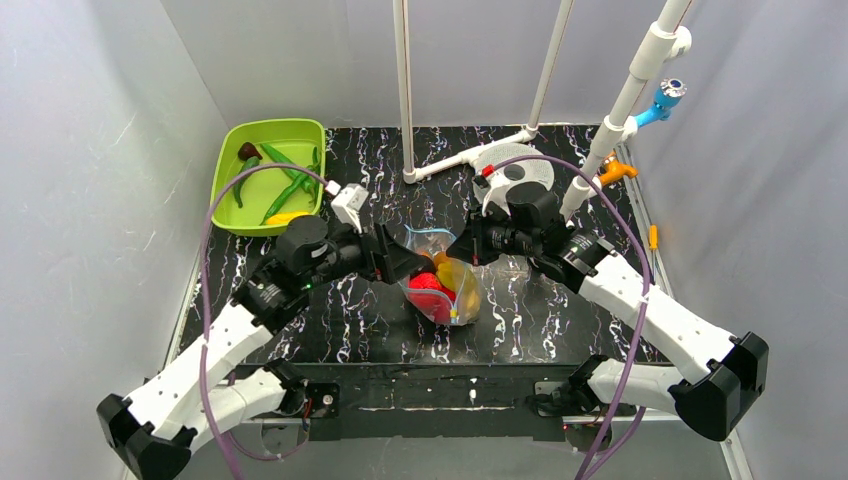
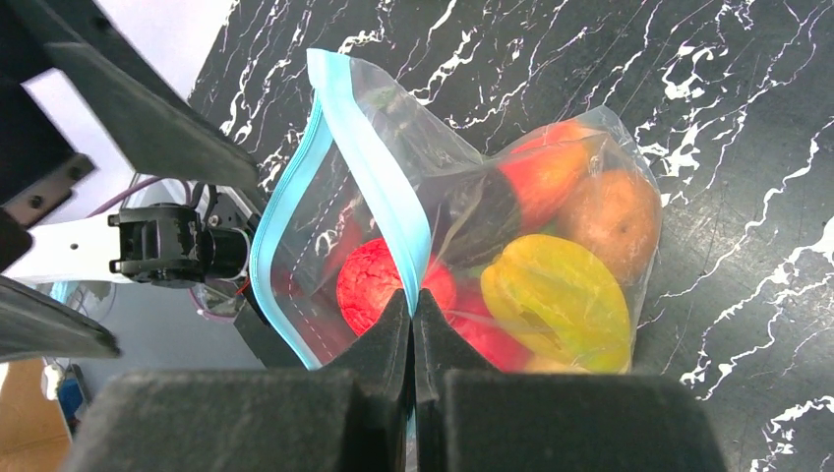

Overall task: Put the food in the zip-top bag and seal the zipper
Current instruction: Place the fake fruit in the zipper food storage bag, then move the zipper food storage bag to the center of the board, then zip the zipper food storage bag at the center of the board.

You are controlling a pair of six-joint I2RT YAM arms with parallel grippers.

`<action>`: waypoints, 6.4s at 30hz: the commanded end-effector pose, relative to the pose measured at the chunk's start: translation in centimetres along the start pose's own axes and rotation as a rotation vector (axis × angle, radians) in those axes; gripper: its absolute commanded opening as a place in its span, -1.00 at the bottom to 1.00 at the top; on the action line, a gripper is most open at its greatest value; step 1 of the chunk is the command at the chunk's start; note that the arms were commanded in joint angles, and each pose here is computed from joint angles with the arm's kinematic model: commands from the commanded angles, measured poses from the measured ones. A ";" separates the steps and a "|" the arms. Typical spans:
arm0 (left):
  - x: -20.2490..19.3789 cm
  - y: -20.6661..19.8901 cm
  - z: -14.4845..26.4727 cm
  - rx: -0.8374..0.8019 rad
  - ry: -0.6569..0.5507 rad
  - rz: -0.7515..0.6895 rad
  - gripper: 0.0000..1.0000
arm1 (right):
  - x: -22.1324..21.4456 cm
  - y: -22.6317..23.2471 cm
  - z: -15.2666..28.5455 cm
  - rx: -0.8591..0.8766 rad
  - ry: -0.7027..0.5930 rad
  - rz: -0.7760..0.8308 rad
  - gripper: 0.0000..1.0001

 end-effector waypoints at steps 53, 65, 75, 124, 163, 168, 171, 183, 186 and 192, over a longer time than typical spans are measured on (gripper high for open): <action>-2.1 6.0 10.5 0.558 -0.144 0.264 -1.00 | -6.1 11.2 -0.2 0.312 0.105 0.569 0.97; -2.6 5.9 11.3 0.562 -0.141 0.276 -1.00 | -6.8 7.8 -1.4 0.328 -0.186 0.551 0.50; -3.0 6.1 11.8 0.580 -0.129 0.279 -1.00 | -6.2 7.4 -2.2 0.338 -0.277 0.513 -0.15; -2.9 -4.2 0.6 -0.556 0.214 -0.727 0.13 | -6.0 7.1 0.4 0.530 -0.085 0.507 -0.97; -5.1 0.6 2.9 -0.283 0.318 -0.804 -1.00 | -4.8 2.7 0.6 0.287 -0.269 0.357 -0.97; -5.6 1.3 4.8 -0.230 0.352 -0.833 -1.00 | -4.5 1.0 1.7 0.202 -0.329 0.340 -0.97; -5.7 1.8 6.0 -0.190 0.366 -0.856 -1.00 | -4.3 0.2 2.4 0.158 -0.351 0.354 -0.97; -6.6 3.5 10.1 -0.041 0.394 -0.881 -1.00 | -1.7 -5.4 5.5 -0.178 -0.581 0.199 -0.97; -6.9 3.7 10.8 -0.019 0.395 -0.879 -1.00 | -1.5 -6.3 6.1 -0.227 -0.609 0.177 -0.97; -7.5 4.2 11.9 0.015 0.406 -0.877 -1.00 | -1.5 -6.9 6.2 -0.263 -0.615 0.164 -0.97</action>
Point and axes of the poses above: each gripper's point midway between its finger pads, its own z axis back along the fingers, its own y axis along the line the jaws close on, x = y × z, the point moved 2 cm from there along z, back along the fingers, and after that the axes turned 8 degrees about -z, right-handed, at the moved point
